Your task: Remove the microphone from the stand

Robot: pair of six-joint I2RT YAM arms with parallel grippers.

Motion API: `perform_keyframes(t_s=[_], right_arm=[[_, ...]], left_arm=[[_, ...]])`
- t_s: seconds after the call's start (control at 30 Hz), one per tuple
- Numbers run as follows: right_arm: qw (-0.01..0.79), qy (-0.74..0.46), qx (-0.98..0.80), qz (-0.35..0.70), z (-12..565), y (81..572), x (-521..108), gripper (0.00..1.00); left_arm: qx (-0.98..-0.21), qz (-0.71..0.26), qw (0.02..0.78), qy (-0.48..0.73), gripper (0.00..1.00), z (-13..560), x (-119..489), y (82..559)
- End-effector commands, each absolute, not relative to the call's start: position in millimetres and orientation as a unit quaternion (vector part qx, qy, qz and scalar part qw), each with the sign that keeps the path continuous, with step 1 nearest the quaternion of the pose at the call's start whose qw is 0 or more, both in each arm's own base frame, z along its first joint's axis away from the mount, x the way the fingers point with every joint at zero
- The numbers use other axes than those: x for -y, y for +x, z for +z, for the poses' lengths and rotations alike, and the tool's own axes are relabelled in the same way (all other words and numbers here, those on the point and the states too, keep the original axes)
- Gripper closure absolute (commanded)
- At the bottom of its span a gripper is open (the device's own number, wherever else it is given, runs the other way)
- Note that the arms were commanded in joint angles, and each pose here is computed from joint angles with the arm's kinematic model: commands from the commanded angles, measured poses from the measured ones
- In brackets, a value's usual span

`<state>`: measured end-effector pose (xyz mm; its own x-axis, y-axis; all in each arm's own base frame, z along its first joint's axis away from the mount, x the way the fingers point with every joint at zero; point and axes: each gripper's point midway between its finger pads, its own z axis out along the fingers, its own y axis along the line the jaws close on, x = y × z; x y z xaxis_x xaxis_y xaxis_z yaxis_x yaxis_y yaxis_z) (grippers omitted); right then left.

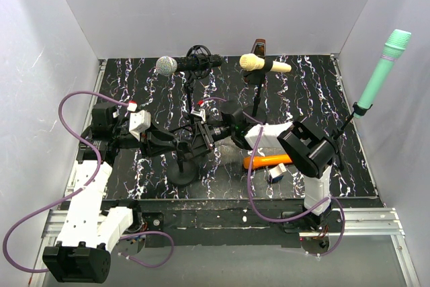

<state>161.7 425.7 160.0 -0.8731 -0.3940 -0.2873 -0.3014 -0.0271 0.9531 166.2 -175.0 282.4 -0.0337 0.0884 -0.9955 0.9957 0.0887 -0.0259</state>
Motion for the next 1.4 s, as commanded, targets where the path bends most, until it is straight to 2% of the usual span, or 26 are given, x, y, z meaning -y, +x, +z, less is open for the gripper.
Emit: perform_keyframes(t_s=[0.0,0.23,0.37,0.47,0.67,0.8,0.93,1.0,1.1,1.2,1.3,1.37], right_arm=[[0.018,0.285,0.663,-0.692,180,157,-433,0.67],[-0.054,0.332,0.644,-0.687,185,152,-429,0.83],[-0.144,0.382,0.641,-0.65,182,150,-422,0.9],[-0.244,0.438,0.632,-0.591,180,153,-412,0.96],[-0.456,0.571,0.55,-0.404,177,167,-408,0.98],[-0.539,0.651,0.465,-0.263,167,174,-413,0.99],[-0.658,0.705,0.253,-0.076,150,169,-416,0.99],[-0.75,0.65,0.123,0.014,177,164,-414,0.99],[-0.728,0.662,0.037,0.173,163,180,-428,0.99],[-0.736,0.663,0.023,0.13,166,159,-424,0.98],[-0.722,0.678,0.003,0.139,154,148,-421,0.9],[-0.707,0.691,-0.014,0.151,143,143,-416,0.74]], left_arm=[[-0.549,-0.49,0.476,0.481,1.0,284,177,154],[-0.549,-0.489,0.478,0.482,1.0,285,176,154],[-0.551,-0.486,0.479,0.481,1.0,284,176,156],[-0.553,-0.481,0.48,0.481,1.0,283,175,158],[-0.554,-0.48,0.481,0.48,1.0,280,175,155],[-0.558,-0.489,0.474,0.473,1.0,274,176,154],[-0.563,-0.49,0.471,0.471,1.0,272,176,155],[-0.563,-0.49,0.472,0.47,1.0,272,176,156],[-0.561,-0.486,0.474,0.473,1.0,272,176,156],[-0.565,-0.48,0.476,0.473,1.0,270,176,157],[-0.566,-0.475,0.479,0.473,1.0,270,175,156],[-0.563,-0.474,0.482,0.476,1.0,271,175,154]])
